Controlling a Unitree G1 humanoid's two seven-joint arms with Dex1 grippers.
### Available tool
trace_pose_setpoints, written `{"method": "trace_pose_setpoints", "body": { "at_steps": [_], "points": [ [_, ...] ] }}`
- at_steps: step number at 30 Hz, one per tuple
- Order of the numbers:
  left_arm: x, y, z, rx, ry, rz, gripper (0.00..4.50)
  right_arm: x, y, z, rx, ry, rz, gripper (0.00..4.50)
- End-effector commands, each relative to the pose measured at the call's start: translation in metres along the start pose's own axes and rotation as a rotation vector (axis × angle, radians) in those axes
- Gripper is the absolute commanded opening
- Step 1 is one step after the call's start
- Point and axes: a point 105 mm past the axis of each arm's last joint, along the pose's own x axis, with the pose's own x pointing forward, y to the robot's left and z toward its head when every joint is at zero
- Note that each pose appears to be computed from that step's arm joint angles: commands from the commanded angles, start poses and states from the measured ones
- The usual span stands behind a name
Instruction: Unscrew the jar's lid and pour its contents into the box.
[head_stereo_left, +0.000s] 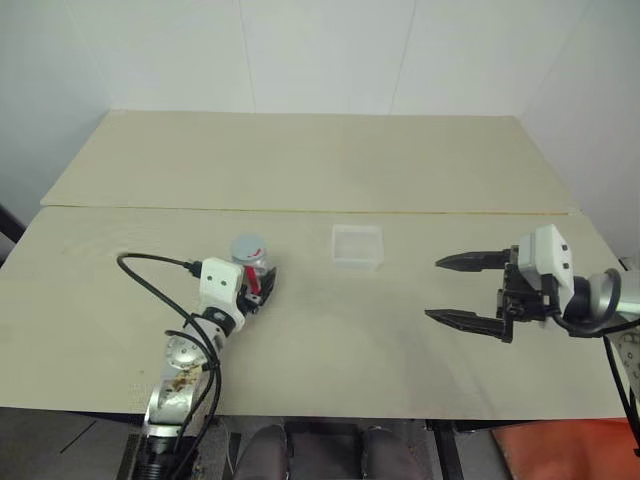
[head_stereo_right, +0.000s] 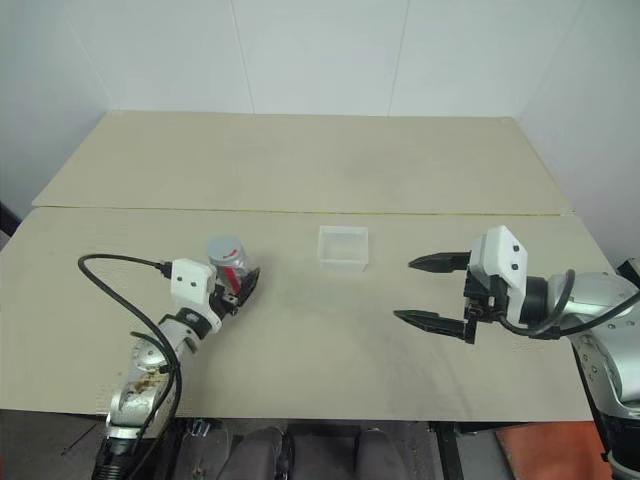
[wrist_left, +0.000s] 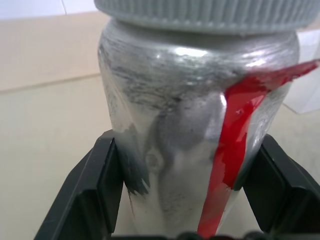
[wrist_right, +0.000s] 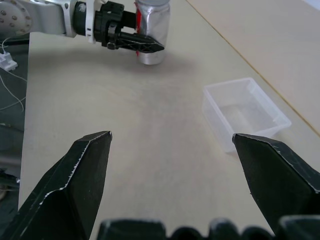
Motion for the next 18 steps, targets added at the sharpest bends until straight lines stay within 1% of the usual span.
{"method": "trace_pose_setpoints", "body": {
  "at_steps": [1,2,7,9,12,14,18],
  "points": [
    [0.000,0.011,0.033,0.023,-0.075,-0.165,2.97,0.009,0.003,0.018,-0.071,-0.055,0.018,4.50],
    [0.000,0.011,0.035,0.025,-0.072,-0.207,2.97,0.011,0.002,0.019,-0.074,-0.060,0.019,4.50],
    [-0.003,0.019,0.062,-0.003,-0.026,-0.578,2.97,0.036,-0.012,0.034,-0.096,-0.126,-0.032,4.50],
    [-0.002,0.021,0.071,-0.013,-0.021,-0.673,2.97,0.046,-0.019,0.042,-0.095,-0.155,-0.058,4.50],
    [0.002,0.022,0.079,-0.026,-0.016,-0.742,2.97,0.057,-0.025,0.053,-0.090,-0.180,-0.077,4.50],
    [0.011,0.018,0.079,0.009,0.004,-0.799,2.97,0.071,-0.026,0.070,-0.074,-0.238,-0.073,4.50],
    [0.026,0.006,0.078,-0.006,0.011,-0.875,2.97,0.098,-0.026,0.100,-0.009,-0.313,-0.080,4.50]
  ]
}}
